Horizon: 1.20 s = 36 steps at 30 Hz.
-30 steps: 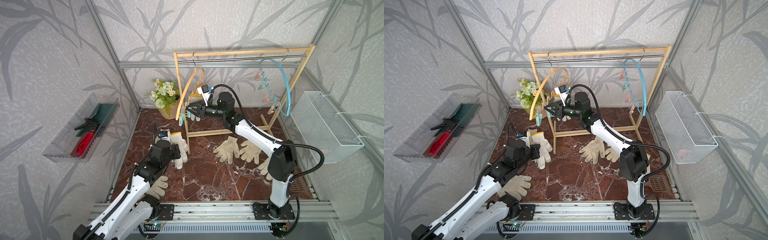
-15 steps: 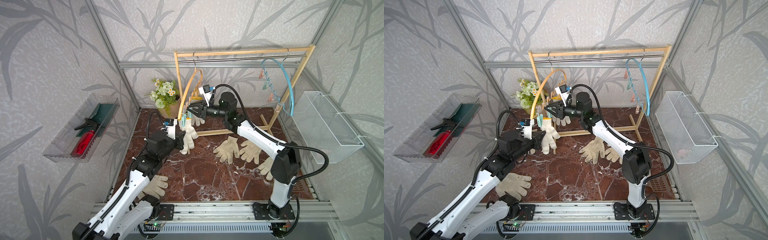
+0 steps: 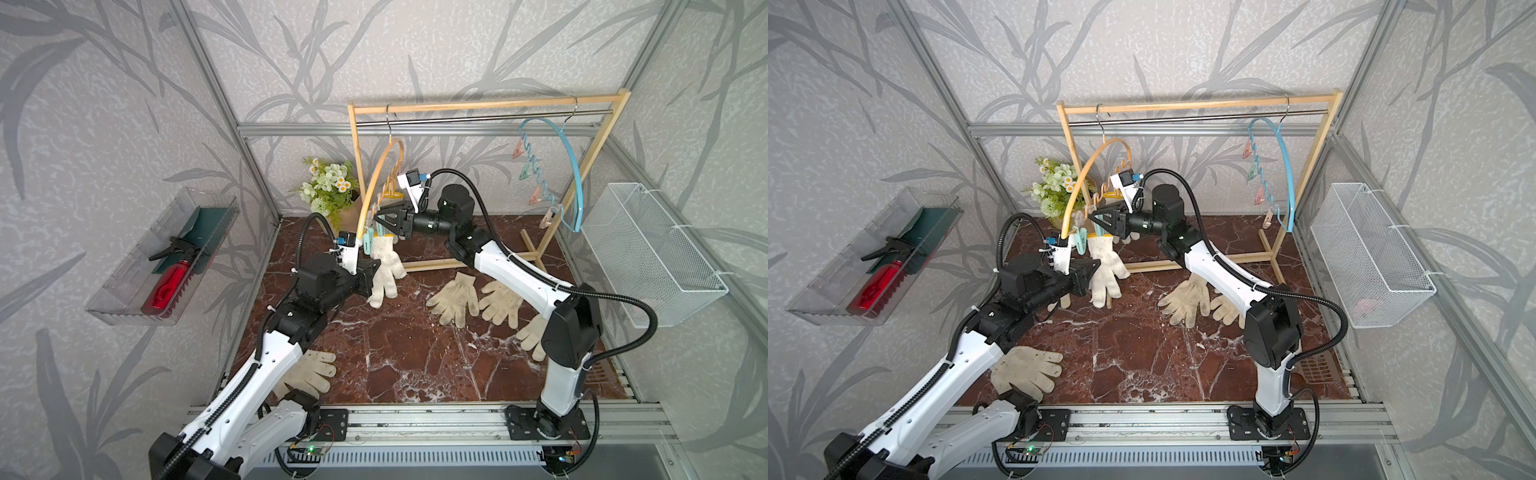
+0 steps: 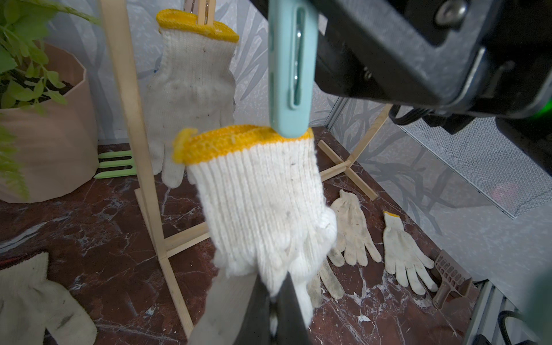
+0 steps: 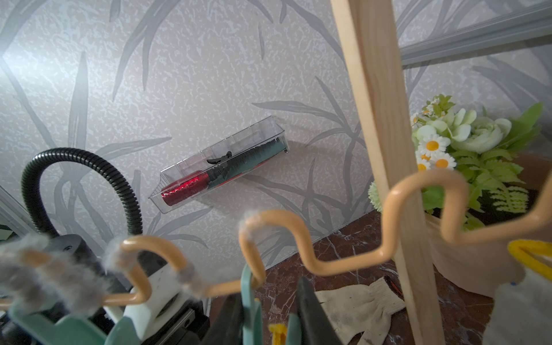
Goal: Clip the gloves onto a hanger to dry
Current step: Clamp the glove onto the hanger.
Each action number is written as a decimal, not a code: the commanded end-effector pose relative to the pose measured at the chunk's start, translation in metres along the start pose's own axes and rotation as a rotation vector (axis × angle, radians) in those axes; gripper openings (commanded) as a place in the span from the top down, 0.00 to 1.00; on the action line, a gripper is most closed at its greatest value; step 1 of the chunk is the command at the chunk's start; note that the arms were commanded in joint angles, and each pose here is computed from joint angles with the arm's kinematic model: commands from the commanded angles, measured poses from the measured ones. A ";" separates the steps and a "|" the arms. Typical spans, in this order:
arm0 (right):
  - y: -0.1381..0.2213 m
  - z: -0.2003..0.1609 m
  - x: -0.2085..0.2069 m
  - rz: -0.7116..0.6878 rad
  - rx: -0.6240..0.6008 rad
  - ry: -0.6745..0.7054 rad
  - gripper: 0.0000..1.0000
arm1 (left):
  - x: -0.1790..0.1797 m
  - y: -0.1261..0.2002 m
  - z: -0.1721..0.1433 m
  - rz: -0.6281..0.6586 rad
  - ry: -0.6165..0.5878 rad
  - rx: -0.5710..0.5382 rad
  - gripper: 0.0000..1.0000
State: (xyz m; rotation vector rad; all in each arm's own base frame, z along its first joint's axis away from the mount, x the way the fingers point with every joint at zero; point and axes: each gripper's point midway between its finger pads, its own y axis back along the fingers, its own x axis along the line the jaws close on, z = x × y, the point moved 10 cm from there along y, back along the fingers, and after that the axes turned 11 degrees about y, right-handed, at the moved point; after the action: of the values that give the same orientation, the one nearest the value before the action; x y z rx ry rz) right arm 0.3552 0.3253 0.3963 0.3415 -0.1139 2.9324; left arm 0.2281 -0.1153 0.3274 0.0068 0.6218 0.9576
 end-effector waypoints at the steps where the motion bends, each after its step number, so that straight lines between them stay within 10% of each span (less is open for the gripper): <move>1: 0.006 0.016 0.005 0.002 -0.048 0.044 0.72 | -0.008 0.010 0.009 -0.044 -0.023 -0.040 1.00; 36: 0.006 0.016 -0.001 0.032 -0.083 -0.013 0.72 | -0.017 0.016 0.015 -0.110 0.006 -0.061 1.00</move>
State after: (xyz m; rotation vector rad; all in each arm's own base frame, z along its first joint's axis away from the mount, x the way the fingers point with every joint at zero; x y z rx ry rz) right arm 0.3559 0.3233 0.4011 0.3842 -0.1577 2.9365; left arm 0.2168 -0.1150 0.3374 -0.0352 0.6365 0.8912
